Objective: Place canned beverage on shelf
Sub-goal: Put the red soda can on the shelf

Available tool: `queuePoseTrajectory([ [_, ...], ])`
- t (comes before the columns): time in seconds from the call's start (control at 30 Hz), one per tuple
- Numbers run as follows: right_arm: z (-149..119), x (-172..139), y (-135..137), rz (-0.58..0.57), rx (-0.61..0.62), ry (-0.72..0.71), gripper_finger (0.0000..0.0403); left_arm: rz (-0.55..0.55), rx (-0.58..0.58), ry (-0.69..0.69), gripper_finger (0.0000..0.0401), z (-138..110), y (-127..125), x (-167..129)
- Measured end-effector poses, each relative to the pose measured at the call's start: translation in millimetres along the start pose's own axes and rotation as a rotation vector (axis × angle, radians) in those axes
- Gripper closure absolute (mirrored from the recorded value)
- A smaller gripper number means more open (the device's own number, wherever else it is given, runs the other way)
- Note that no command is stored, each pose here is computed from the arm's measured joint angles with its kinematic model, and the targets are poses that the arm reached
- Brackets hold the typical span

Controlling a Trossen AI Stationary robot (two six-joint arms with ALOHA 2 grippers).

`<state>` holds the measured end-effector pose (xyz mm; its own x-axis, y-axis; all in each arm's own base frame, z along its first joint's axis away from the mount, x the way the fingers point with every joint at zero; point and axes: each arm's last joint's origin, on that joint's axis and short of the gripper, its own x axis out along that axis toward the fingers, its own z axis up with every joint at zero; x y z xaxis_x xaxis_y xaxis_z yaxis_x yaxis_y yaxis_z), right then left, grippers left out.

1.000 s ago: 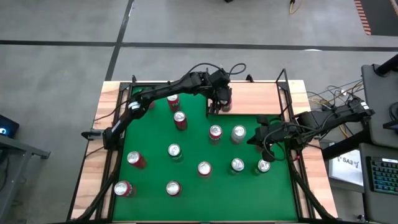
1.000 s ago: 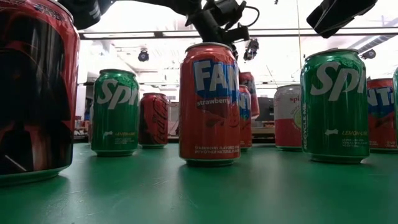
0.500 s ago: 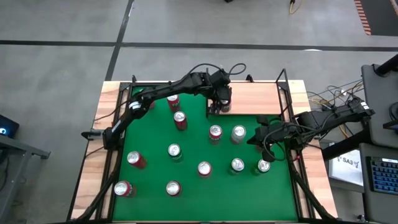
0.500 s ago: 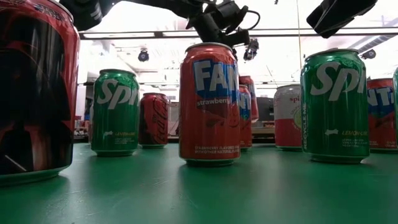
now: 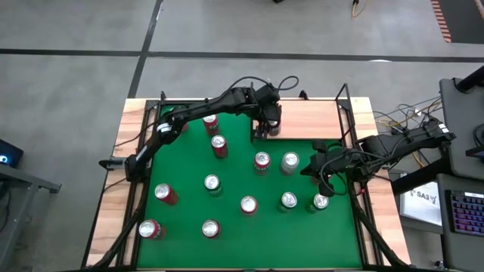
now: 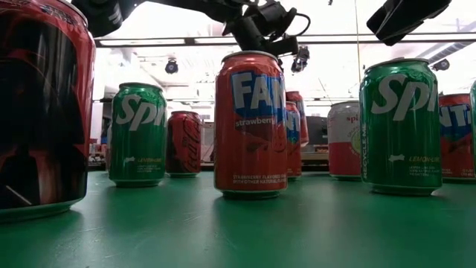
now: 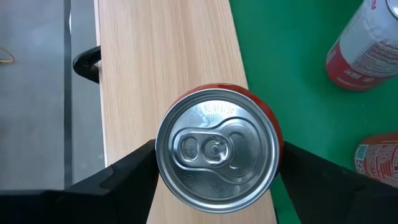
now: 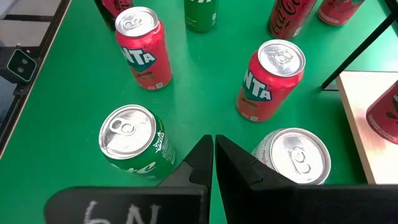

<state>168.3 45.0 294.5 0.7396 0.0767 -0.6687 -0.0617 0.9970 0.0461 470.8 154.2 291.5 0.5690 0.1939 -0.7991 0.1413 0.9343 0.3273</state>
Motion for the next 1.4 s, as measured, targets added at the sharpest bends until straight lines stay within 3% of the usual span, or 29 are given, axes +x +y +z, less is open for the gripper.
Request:
queuePoseTrajectory([
  [0.97,0.0,0.0,0.0,0.0,0.019,0.0,0.0394,-0.001,-0.003,0.0,0.0112,-3.1,-2.1,8.7],
  [1.4,0.0,0.0,0.0,0.0,0.018,0.0,0.0394,0.013,-0.004,-0.019,0.0066,-1.1,-0.7,7.4],
])
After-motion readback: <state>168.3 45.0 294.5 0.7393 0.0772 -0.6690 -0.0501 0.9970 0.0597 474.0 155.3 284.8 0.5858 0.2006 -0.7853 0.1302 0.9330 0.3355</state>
